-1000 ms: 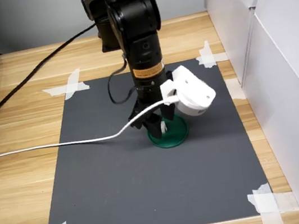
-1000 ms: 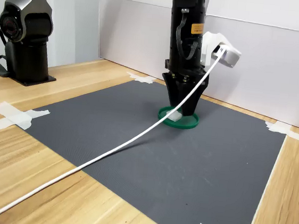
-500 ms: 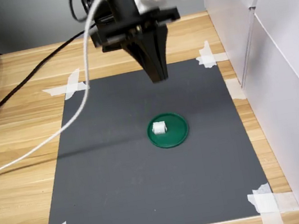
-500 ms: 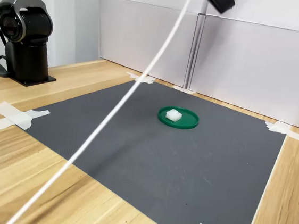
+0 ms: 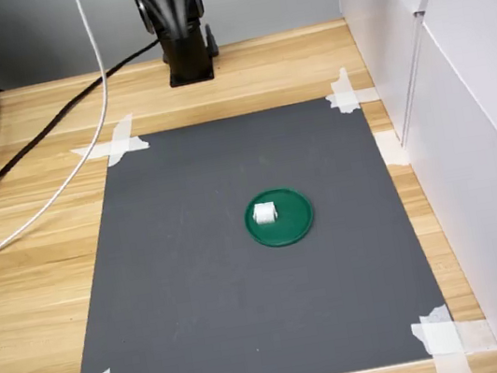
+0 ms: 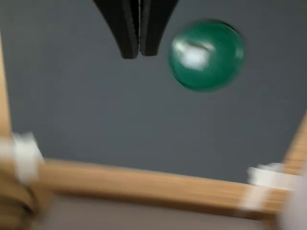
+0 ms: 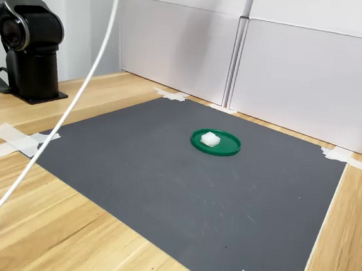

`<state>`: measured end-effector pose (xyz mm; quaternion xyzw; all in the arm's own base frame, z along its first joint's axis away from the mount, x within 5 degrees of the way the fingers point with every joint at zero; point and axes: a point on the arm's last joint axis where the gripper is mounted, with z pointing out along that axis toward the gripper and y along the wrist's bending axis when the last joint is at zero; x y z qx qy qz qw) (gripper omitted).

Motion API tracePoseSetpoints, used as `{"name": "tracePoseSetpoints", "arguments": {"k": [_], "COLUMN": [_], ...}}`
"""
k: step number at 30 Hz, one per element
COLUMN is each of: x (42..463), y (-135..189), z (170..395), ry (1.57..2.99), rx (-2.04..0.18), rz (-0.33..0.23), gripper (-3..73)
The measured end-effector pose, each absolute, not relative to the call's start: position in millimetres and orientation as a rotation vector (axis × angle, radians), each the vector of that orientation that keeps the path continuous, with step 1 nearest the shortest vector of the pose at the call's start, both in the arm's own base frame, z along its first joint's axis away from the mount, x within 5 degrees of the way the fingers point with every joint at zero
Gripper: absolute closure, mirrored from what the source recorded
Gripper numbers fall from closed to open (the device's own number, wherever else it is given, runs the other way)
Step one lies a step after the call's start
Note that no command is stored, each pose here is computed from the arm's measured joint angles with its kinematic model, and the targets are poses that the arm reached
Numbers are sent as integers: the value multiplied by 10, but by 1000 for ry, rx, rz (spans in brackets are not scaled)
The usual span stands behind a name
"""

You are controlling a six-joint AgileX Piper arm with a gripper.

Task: Grasp a white terminal and put it in the green lid.

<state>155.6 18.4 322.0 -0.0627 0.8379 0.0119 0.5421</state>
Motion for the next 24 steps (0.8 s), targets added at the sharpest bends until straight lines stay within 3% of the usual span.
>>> {"name": "tracePoseSetpoints", "arguments": {"k": [5,14,24], "x": [1211,686,541], "y": [-19,-41,-40], "z": [2917,2435,2029], "ry": [1968,1877,1886], "rx": [-3,28,29], "rz": [-36,-49,-50], "gripper": [715,715,715]}}
